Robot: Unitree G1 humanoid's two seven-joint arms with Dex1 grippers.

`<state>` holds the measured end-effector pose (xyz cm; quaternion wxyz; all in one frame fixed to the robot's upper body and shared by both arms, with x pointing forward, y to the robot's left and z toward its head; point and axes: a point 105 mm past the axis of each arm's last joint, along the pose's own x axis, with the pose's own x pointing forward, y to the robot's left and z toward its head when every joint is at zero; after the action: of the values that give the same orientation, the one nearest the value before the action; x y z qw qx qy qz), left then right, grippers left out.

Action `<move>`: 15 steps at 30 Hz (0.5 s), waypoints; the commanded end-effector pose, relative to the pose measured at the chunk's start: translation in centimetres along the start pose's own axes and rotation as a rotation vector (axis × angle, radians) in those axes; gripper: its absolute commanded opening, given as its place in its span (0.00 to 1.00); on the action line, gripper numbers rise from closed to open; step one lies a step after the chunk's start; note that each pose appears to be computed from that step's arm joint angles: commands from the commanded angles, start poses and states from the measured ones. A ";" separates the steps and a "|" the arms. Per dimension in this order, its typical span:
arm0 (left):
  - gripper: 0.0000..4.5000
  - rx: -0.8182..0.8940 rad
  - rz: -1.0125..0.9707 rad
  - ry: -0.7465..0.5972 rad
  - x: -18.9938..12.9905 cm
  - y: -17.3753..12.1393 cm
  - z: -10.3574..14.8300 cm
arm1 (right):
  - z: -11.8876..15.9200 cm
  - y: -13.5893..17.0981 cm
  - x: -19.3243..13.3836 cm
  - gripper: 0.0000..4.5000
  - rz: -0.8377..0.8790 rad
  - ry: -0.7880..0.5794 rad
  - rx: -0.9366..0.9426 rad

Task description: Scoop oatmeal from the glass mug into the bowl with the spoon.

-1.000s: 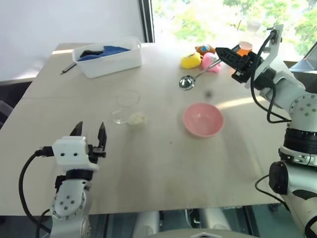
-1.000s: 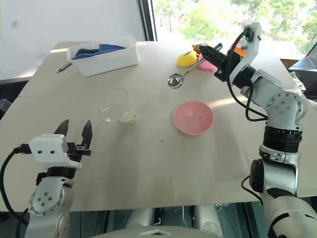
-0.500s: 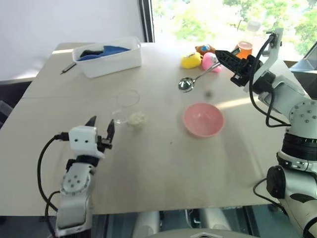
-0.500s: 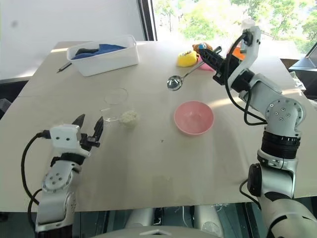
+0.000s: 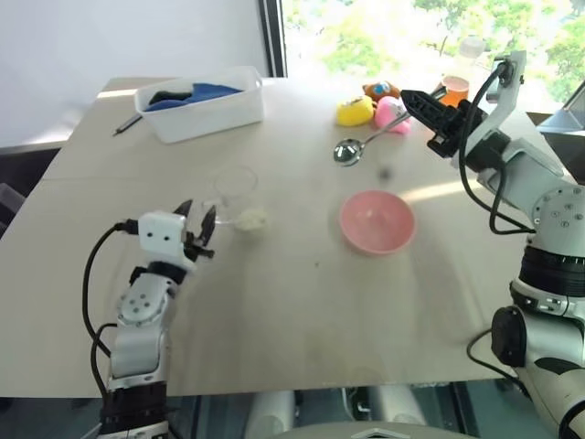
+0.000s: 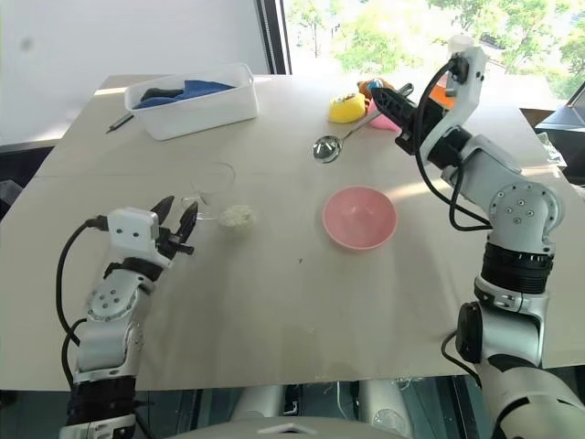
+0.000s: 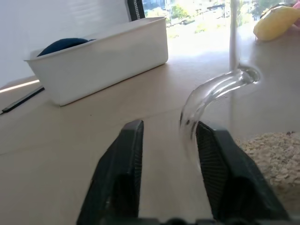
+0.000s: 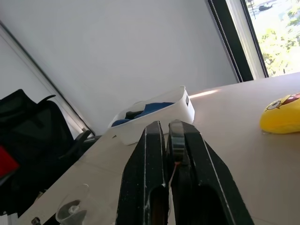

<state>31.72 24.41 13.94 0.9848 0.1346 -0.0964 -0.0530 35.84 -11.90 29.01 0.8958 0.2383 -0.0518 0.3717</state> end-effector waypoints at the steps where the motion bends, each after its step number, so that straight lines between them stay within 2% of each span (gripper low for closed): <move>1: 0.27 0.008 -0.007 -0.036 0.4 0.0 0.9 | 1.5 1.0 -0.3 0.00 0.030 -0.064 -0.035; 8: 0.27 -0.011 -0.010 -0.036 0.5 -0.2 0.7 | 1.5 1.0 -0.2 0.00 0.033 -0.066 -0.035; 9: 0.15 -0.014 -0.008 -0.039 0.5 -0.2 0.8 | 1.5 1.0 -0.2 0.00 0.034 -0.066 -0.035; 11: 0.01 -0.024 -0.011 -0.038 0.6 -0.2 0.7 | 1.5 1.1 -0.1 0.00 0.035 -0.066 -0.035; 15: 0.01 -0.042 -0.010 -0.025 1.0 -0.3 0.4 | 1.6 1.7 0.1 0.00 0.057 -0.060 -0.053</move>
<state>32.46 24.07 14.17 0.9863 0.1140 -0.1043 -0.0585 35.90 -11.69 28.94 0.8953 0.2390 -0.0531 0.3722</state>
